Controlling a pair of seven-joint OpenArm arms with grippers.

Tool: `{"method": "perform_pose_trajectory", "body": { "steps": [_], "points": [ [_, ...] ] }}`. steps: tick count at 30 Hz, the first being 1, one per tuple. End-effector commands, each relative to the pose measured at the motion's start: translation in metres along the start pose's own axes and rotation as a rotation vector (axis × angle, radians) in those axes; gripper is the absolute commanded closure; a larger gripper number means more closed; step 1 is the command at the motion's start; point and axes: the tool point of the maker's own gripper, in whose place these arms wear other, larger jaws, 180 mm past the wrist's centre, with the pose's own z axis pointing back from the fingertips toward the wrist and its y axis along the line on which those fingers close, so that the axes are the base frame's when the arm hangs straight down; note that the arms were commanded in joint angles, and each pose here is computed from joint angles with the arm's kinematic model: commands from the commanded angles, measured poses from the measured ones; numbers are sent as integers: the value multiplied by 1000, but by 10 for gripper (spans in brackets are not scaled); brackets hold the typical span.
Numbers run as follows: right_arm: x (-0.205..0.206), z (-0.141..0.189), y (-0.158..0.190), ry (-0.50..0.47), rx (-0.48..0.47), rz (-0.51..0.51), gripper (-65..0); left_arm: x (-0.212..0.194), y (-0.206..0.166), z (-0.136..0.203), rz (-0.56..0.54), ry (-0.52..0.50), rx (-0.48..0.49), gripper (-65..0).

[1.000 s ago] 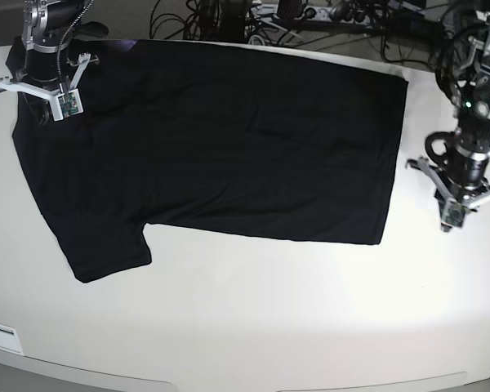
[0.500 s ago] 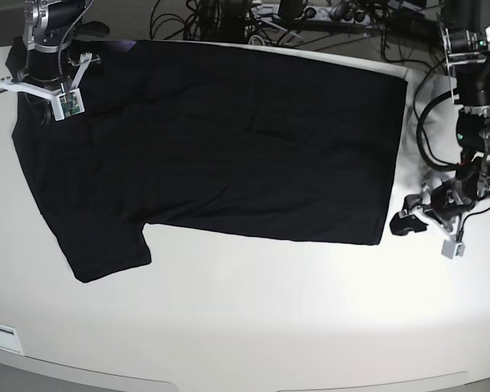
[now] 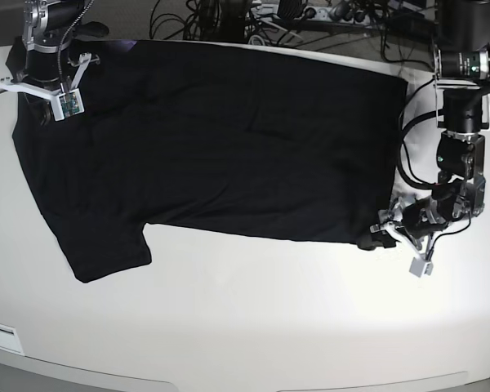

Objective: Fold the T-shirt properly
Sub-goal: 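Grasp the hem corners with both grippers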

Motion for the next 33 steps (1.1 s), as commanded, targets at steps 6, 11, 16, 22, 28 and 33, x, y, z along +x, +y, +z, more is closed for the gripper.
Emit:
{"method": "perform_pose_trajectory", "body": {
  "steps": [6, 11, 16, 22, 28, 33],
  "points": [
    [12, 2, -10, -55, -33, 5, 0, -6, -2, -7, 28, 51, 30, -181],
    [39, -2, -22, -164, -83, -27, 0, -9, 9, -5, 31, 68, 90, 0],
    [93, -17, -56, -306, -160, -145, -159, -19, 9, -5, 26, 103, 82, 0],
    [122, -68, -85, -340, -114, -284, -159, -32, 1, -6, -20, 148, 34, 0],
    [117, -153, -95, -219, 158, -472, -218, -35, 1, -5, -28, 154, 27, 0],
    [121, -194, -93, -140, 449, -651, -289, -37, 1, -6, -26, 156, 27, 0]
  ]
}}
